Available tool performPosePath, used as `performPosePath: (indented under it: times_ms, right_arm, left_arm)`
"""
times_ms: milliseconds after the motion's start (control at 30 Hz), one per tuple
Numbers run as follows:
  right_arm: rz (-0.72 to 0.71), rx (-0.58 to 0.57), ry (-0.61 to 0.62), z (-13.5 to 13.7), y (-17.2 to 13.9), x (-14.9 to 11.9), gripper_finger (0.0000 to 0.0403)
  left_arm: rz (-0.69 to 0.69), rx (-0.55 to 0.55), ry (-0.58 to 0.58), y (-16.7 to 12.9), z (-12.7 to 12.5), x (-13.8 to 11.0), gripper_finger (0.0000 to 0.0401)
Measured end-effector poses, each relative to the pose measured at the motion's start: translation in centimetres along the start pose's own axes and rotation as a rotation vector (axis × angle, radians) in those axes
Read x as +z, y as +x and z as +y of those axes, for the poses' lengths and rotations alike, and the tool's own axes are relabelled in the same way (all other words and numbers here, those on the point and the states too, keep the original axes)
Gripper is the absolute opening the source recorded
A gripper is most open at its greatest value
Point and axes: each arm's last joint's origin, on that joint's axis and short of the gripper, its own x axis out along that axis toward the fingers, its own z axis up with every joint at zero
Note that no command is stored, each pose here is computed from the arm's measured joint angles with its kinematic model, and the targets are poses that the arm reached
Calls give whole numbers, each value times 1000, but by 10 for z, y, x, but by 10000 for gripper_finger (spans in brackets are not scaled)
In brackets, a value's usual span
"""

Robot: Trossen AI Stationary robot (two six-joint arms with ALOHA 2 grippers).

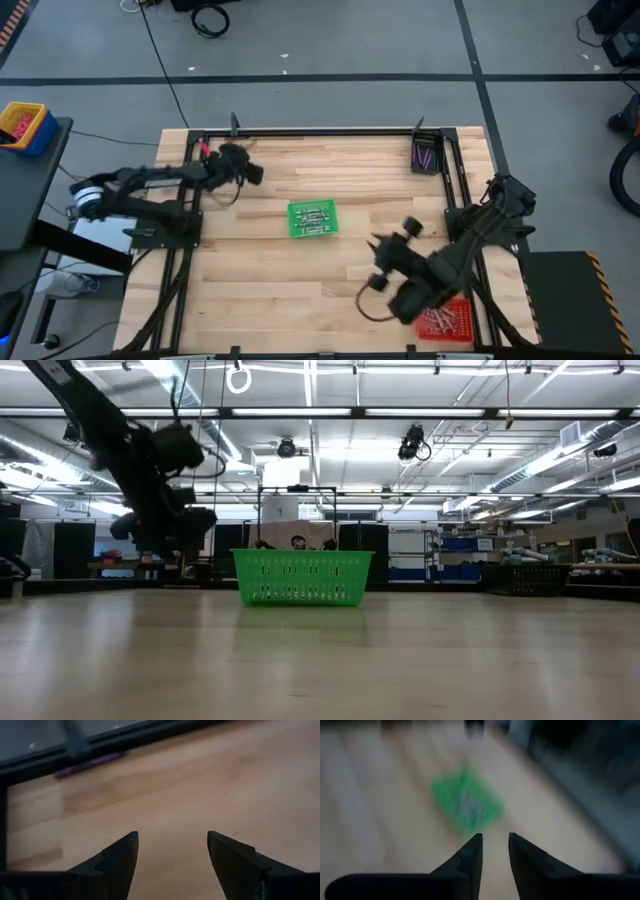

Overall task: Sort crayons
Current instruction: Put the violet crayon into the black basket

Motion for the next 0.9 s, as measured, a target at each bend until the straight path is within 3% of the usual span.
performPosePath:
  times_ms: [133, 267, 367, 567, 700, 900]
  right_arm:
    - [-206, -113, -85, -2, 24, 30, 98]
    - [-175, -128, -101, -7, 56, 57, 98]
    - [-186, -123, -73, -9, 80, 73, 98]
    - [-201, -101, -48, -10, 107, 79, 98]
    - [-205, -101, -50, -9, 114, 76, 98]
    - [-220, -103, -33, -11, 119, 81, 98]
  left_arm:
    - [16, 58, -116, 35, 23, 15, 251]
    - [45, 129, -177, 58, 33, 42, 251]
    - [22, 144, -131, 70, 31, 69, 246]
    - [32, 210, -260, 95, 46, 98, 243]
    - [121, 221, -241, 111, 45, 90, 241]
    - [147, 263, -333, 128, 45, 81, 214]
